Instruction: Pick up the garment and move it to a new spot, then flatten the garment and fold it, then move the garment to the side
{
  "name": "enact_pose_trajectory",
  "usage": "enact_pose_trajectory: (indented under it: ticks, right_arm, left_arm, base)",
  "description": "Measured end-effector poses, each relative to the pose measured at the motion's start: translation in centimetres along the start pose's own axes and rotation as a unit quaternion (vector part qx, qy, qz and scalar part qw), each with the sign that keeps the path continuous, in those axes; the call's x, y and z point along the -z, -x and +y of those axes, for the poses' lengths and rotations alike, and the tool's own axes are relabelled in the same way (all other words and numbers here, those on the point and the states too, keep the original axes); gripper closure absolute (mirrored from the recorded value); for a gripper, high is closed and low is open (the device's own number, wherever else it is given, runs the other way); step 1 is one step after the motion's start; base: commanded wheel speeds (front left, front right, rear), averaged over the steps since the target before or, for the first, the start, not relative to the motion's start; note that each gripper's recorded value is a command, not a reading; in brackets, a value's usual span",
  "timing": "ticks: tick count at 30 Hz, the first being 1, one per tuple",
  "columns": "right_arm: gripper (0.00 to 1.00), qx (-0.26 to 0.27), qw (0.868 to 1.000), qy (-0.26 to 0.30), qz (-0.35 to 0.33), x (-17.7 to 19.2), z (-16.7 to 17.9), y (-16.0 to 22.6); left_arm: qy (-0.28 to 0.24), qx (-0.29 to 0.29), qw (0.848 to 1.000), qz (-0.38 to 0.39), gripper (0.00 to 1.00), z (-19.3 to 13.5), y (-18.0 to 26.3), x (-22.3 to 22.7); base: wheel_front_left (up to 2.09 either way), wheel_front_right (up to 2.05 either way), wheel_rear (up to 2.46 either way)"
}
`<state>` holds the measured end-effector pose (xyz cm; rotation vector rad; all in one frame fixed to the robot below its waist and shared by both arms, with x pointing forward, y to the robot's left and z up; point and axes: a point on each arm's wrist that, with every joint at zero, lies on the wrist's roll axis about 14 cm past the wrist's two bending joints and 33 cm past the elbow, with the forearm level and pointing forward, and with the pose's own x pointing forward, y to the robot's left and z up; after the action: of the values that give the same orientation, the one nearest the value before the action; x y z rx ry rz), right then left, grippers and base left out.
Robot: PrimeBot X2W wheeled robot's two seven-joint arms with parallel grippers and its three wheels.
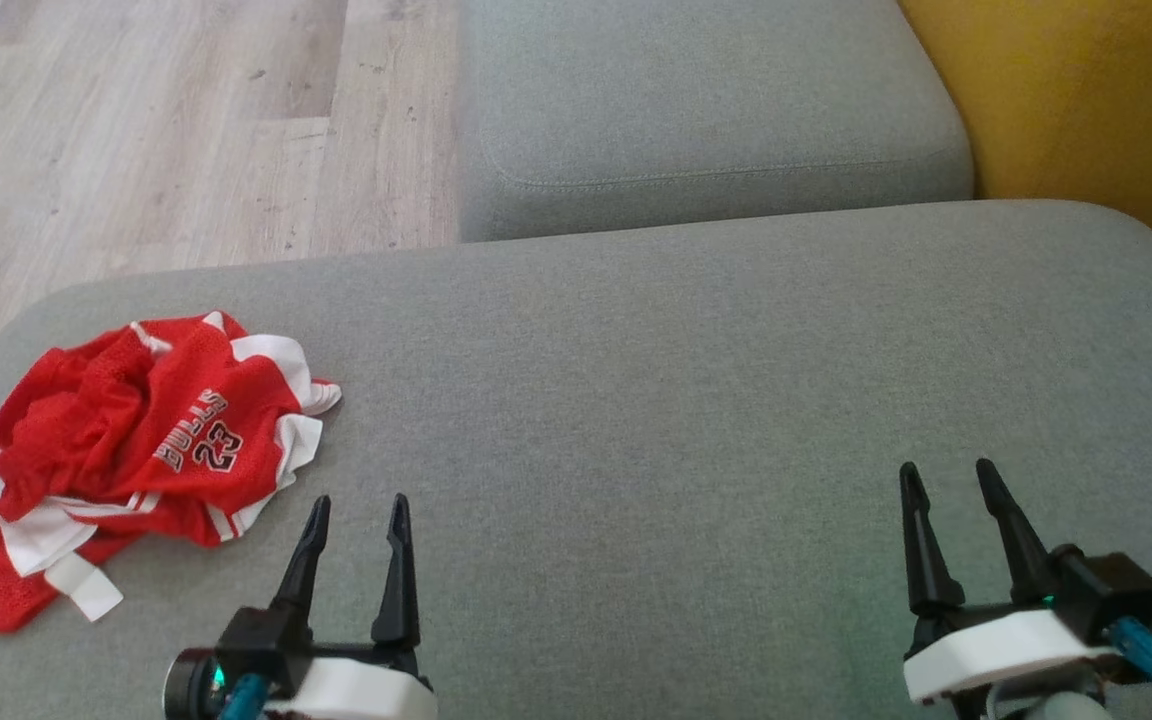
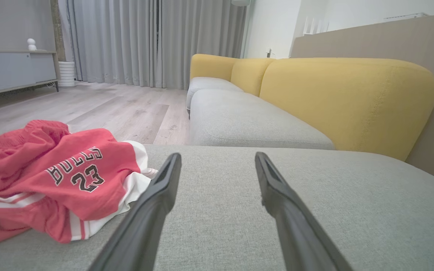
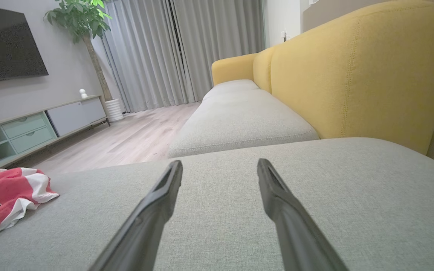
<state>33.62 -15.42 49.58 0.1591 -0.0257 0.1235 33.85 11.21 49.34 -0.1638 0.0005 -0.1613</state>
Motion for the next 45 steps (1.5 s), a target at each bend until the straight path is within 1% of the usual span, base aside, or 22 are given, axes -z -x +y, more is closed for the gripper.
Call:
enact_pose_trajectory:
  ticks: [7, 13, 23, 37, 40, 45]
  right_arm:
    - [0.00, -0.013, 0.999, 0.037, 0.005, 0.5, 0.5, 0.2]
    - [0.00, -0.021, 0.998, 0.058, 0.011, 1.1, 0.9, 0.7]
    - [0.00, -0.018, 0.998, 0.056, 0.026, 2.1, 0.6, 0.9]
    - [0.00, -0.023, 0.998, 0.050, 0.035, 2.7, 0.9, 1.0]
    - [0.00, -0.031, 0.997, 0.051, 0.044, 3.3, 1.4, 1.1]
    - [0.00, -0.059, 0.996, 0.053, 0.050, 3.6, 2.9, 0.2]
  left_arm:
    - [-0.039, 0.004, 0.999, -0.011, 0.00, -0.3, 0.2, -0.3]
    - [-0.059, 0.005, 0.998, -0.018, 0.00, -0.4, 0.3, -0.4]
    - [-0.041, -0.012, 0.999, 0.002, 0.00, 0.3, 0.7, 0.9]
    - [-0.040, -0.021, 0.999, 0.004, 0.00, 0.9, 1.0, 1.0]
    - [-0.039, -0.031, 0.999, 0.003, 0.00, 1.4, 1.3, 1.0]
    - [-0.038, -0.070, 0.997, 0.000, 0.00, 3.7, 2.3, 0.7]
  base:
    - [0.00, 0.00, 0.00]
    - [0.00, 0.00, 0.00]
    - [0.00, 0.00, 0.00]
    - [0.00, 0.00, 0.00]
    - [0.00, 0.00, 0.00]
    - [0.00, 0.00, 0.00]
